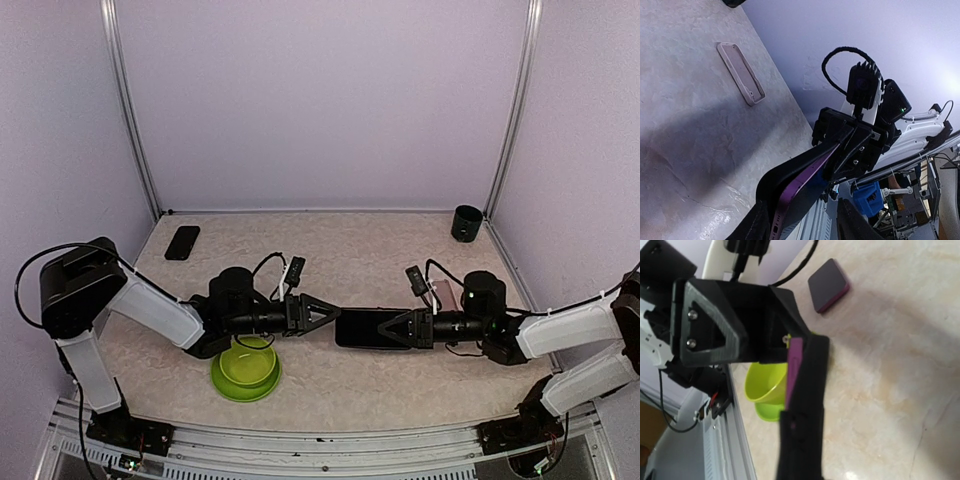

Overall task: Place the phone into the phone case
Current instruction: Press the corner of the phone case at the bottom left corner of the phone case.

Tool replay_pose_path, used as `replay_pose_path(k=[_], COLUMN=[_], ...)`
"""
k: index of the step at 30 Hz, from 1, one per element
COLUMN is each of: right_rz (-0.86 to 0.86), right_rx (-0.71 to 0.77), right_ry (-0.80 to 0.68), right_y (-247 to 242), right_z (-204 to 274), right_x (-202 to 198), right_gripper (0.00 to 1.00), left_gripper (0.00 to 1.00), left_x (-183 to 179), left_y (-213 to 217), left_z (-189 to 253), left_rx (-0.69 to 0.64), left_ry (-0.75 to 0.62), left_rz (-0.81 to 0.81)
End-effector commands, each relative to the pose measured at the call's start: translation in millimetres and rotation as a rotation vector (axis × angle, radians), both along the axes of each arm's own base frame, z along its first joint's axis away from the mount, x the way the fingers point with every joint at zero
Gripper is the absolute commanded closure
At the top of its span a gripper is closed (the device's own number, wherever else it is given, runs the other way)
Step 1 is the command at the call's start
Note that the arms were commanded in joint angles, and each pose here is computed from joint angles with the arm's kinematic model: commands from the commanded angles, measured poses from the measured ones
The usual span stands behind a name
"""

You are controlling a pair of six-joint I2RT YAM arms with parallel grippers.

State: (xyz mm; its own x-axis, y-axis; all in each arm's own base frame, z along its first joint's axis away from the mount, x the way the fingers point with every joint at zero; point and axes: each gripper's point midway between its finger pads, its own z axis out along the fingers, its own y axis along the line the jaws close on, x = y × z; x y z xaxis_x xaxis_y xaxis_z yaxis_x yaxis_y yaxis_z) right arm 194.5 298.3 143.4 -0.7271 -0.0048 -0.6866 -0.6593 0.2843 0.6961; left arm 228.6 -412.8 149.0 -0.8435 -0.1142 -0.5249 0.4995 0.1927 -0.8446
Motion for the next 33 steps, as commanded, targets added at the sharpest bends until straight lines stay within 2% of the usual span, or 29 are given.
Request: replay_pose_path(k=[1, 11, 19, 33], right_rz=[0.061, 0.134, 0.150, 0.217], right_rx=[0.040, 0.056, 0.061, 0.106], right_ry=[-0.134, -0.225, -0.313, -0.384], right_y=[0, -8, -15, -13], right_z=[25, 38, 45, 52], right_x=[-9, -31, -41, -60], right_gripper=[0.91, 0.90, 0.90, 0.92], left_gripper=[0.54, 0.55, 0.57, 0.65], left_x=[-20, -41, -52, -60], left_y=[-14, -20, -29, -37], left_z=[21, 33, 33, 29], left_rx=[-0.050, -0.131, -0.120, -0.126], left_ry=[-0.088, -0.097, -0.120, -0.128], left_rz=[-0.122, -0.224, -0.278, -0.333])
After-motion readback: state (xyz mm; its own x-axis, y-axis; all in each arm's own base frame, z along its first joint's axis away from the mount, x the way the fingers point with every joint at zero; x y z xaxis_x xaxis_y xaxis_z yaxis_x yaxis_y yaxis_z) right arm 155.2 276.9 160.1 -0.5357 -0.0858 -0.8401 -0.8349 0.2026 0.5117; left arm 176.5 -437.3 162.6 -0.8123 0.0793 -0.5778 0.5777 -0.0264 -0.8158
